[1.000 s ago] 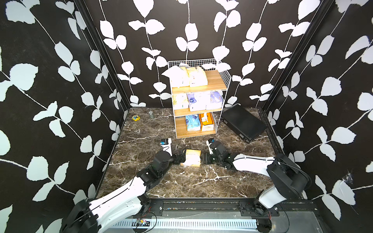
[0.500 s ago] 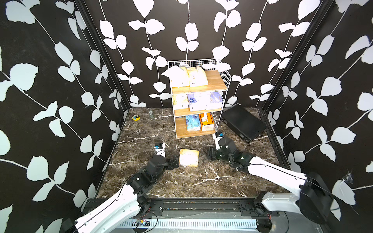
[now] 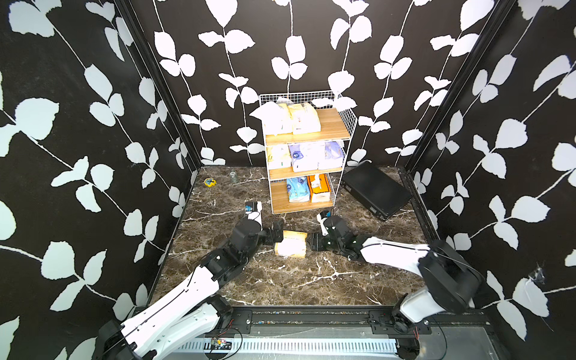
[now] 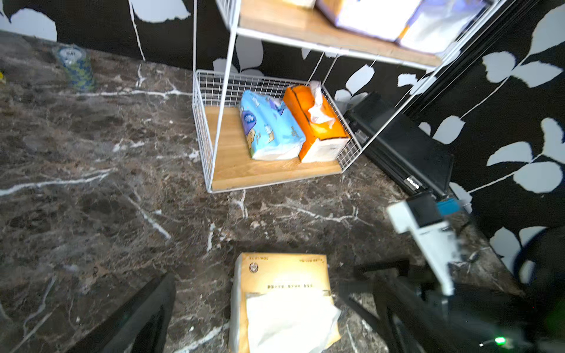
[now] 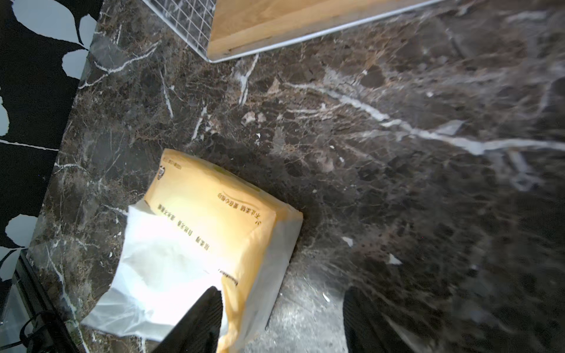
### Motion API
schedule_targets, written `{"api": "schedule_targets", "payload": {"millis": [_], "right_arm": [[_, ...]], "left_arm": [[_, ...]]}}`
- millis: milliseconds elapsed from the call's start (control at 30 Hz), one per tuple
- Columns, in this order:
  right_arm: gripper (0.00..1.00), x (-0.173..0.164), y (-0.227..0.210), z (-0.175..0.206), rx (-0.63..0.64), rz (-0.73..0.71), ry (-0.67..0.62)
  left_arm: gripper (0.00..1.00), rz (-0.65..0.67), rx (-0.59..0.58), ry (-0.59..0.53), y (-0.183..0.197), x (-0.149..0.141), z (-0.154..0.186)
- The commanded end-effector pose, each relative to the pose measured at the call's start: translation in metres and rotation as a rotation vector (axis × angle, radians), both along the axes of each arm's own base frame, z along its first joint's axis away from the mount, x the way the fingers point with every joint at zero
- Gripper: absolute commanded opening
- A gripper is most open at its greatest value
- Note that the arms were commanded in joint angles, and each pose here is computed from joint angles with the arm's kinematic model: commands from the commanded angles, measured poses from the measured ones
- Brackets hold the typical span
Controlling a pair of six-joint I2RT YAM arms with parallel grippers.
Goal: Remove the tissue boxes from the shelf
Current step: Move the box of tissues to the center of the board, then pick up a box of tissues from the shelf.
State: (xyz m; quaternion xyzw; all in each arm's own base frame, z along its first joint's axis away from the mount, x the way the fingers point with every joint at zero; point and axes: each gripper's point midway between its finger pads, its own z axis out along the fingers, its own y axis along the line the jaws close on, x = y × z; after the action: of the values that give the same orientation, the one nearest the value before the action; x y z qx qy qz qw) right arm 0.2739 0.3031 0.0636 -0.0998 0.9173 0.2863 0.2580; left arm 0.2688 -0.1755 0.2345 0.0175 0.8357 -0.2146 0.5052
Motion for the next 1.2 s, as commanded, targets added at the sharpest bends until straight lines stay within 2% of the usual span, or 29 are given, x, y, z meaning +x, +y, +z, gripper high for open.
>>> {"api": "schedule_targets", "payload": {"millis": [0, 167, 267, 500, 667, 733, 800, 900, 1100, 1167], "right_arm": [[0.62, 0.008, 0.031, 0.009, 0.105, 0.053, -0.013], [0.62, 0.015, 0.034, 0.013, 0.097, 0.054, -0.051], [0.62, 0.018, 0.029, 0.038, 0.085, 0.061, -0.098], [0.64, 0.023, 0.003, 0.170, 0.023, 0.082, -0.323], [0.65, 0.033, -0.020, 0.278, 0.123, 0.039, -0.520], [0.65, 0.046, -0.031, 0.320, 0.174, -0.003, -0.591], [0.67, 0.058, -0.031, 0.358, 0.259, 0.029, -0.658], [0.69, 0.085, -0.031, 0.398, 0.316, 0.033, -0.718], [0.72, 0.127, -0.032, 0.451, 0.310, -0.010, -0.847], [0.74, 0.145, -0.026, 0.454, 0.288, -0.016, -0.869]], "left_arm": [[0.99, -0.015, 0.048, -0.032, 0.000, 0.008, 0.012], [0.99, 0.012, 0.038, -0.059, 0.013, 0.027, 0.025], [0.99, 0.010, 0.025, -0.116, 0.016, 0.039, 0.052], [0.99, -0.105, 0.112, -0.222, -0.007, 0.072, 0.133], [0.99, -0.114, 0.144, -0.268, -0.014, 0.097, 0.164], [0.99, -0.098, 0.136, -0.260, -0.011, 0.107, 0.164], [0.99, -0.098, 0.083, -0.236, -0.008, 0.116, 0.157], [0.99, -0.128, 0.008, -0.233, -0.005, 0.119, 0.147], [0.99, -0.199, 0.077, -0.243, -0.011, 0.117, 0.135], [0.99, -0.194, 0.089, -0.247, -0.010, 0.118, 0.130]]}}
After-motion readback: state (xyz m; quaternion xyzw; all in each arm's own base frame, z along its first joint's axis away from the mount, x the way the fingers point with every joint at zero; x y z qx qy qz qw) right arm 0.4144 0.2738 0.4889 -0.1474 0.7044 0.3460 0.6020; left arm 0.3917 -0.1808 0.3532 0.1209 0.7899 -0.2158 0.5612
